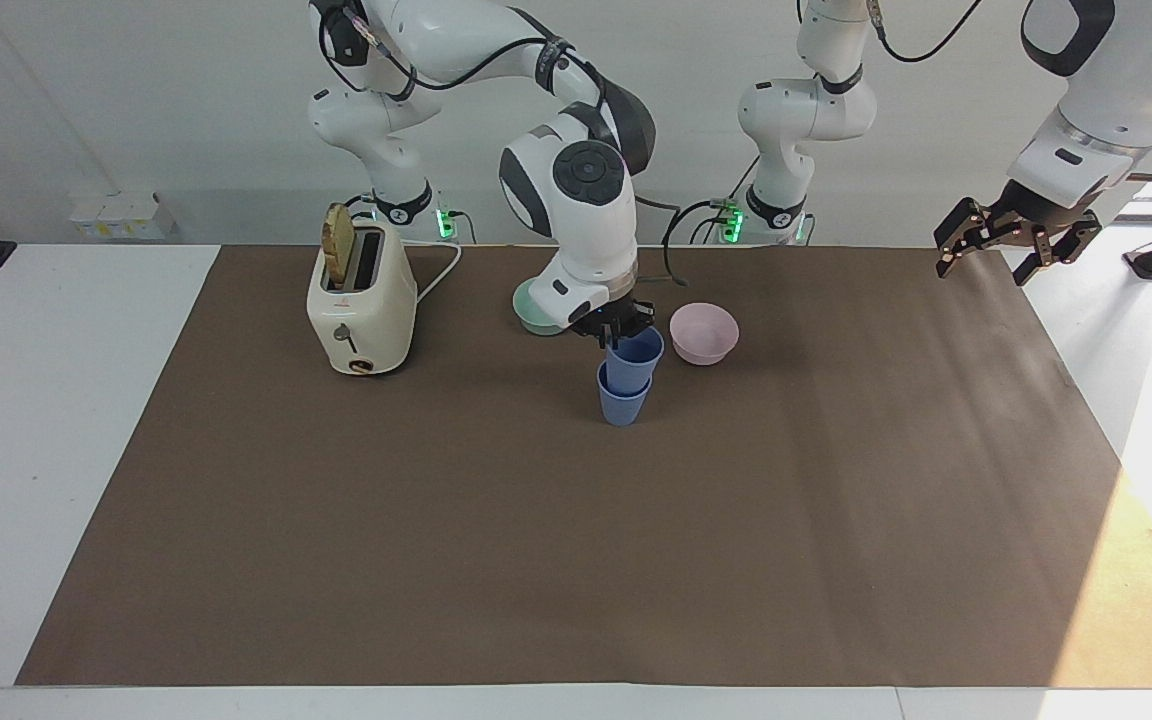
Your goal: Stack blue cups with both arms
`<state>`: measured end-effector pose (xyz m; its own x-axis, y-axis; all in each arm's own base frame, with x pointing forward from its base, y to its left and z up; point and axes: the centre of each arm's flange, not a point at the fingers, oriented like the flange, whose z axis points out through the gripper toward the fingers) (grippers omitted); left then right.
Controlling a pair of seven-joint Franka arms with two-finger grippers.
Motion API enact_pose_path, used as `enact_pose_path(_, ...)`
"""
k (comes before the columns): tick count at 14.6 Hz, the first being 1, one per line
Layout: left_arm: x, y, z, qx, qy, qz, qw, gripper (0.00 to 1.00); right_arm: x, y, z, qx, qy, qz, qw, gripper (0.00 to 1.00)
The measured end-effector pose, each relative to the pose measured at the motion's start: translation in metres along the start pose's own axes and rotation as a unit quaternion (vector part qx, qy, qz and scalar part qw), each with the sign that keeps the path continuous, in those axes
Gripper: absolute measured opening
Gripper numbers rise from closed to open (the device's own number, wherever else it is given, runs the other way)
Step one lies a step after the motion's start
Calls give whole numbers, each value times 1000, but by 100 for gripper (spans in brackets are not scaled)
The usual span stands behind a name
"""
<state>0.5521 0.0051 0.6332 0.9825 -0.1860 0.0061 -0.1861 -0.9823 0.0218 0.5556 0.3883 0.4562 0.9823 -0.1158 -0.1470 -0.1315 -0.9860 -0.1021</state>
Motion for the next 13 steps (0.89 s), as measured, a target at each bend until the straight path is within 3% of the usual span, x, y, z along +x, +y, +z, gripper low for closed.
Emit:
enact_pose_path(4, 0, 0, 0, 0, 0, 0, 1000, 100, 5, 5, -8, 4, 7, 5, 1000, 72)
enact_pose_path(7, 0, 0, 0, 0, 0, 0, 1000, 100, 11, 40, -55, -9, 7, -1, 1000, 100)
enact_pose_path(10, 0, 0, 0, 0, 0, 0, 1000, 100, 18, 101, -119, -56, 40, -34, 997, 100)
enact_pose_path(13, 0, 0, 0, 0, 0, 0, 1000, 100, 34, 180, -168, -76, 57, -81, 992, 100)
